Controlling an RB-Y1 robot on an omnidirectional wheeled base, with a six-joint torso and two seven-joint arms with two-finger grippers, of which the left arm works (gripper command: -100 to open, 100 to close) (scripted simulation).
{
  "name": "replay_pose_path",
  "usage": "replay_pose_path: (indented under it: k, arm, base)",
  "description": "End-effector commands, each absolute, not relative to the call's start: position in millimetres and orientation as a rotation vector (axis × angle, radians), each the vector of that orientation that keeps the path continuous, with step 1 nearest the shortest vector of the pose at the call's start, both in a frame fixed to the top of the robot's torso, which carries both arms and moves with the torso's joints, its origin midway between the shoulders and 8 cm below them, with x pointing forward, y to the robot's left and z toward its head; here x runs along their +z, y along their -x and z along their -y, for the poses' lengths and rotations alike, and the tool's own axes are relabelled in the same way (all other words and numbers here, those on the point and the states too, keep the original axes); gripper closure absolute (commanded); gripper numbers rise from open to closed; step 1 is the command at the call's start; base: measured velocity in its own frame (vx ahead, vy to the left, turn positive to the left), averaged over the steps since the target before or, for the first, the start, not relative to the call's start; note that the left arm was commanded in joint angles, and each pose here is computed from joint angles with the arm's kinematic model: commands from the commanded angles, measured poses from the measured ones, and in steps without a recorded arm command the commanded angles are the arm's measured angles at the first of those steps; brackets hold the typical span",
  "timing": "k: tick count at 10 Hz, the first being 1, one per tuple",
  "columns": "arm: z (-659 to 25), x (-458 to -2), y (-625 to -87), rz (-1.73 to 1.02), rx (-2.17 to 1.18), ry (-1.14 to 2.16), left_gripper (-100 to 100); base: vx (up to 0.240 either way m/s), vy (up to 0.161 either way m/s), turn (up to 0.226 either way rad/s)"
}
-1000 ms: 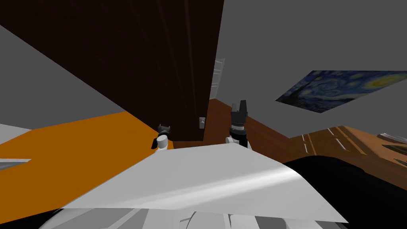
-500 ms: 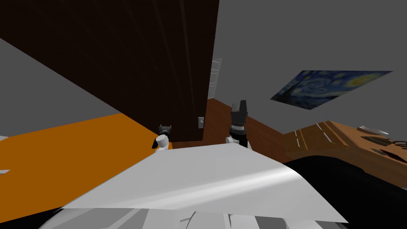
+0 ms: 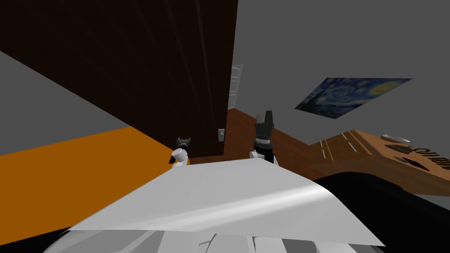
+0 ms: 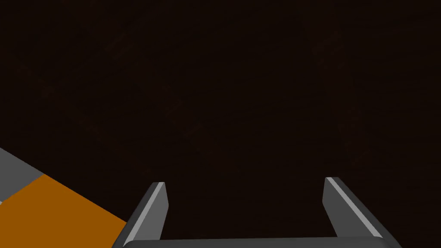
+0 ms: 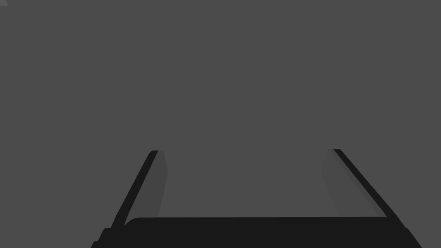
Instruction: Push the door open
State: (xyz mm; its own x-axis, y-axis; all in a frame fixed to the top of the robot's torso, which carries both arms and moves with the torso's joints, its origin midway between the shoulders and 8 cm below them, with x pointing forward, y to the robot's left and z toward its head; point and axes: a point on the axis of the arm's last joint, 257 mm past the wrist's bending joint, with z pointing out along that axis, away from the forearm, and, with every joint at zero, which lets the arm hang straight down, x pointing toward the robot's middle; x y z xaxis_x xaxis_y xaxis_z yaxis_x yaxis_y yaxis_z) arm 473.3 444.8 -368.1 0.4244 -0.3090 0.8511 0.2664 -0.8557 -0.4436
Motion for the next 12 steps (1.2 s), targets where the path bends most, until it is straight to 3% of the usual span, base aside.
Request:
replay_pose_path:
  k: [1, 7, 12]
  arm:
    - [-440.9, -369.1, -476.9, 0.046, -1.502, 2.194, -100]
    - [-434.0, -369.2, -483.4, 0.189, -1.596, 2.248, -100]
    - [-420.6, -365.8, -495.8, 0.479, -1.773, 2.324, -100]
  base:
    - [-0.017, 0.003, -0.087]
    - [-0.016, 0.006, -0.044]
    - [-0.022, 0.000, -0.089]
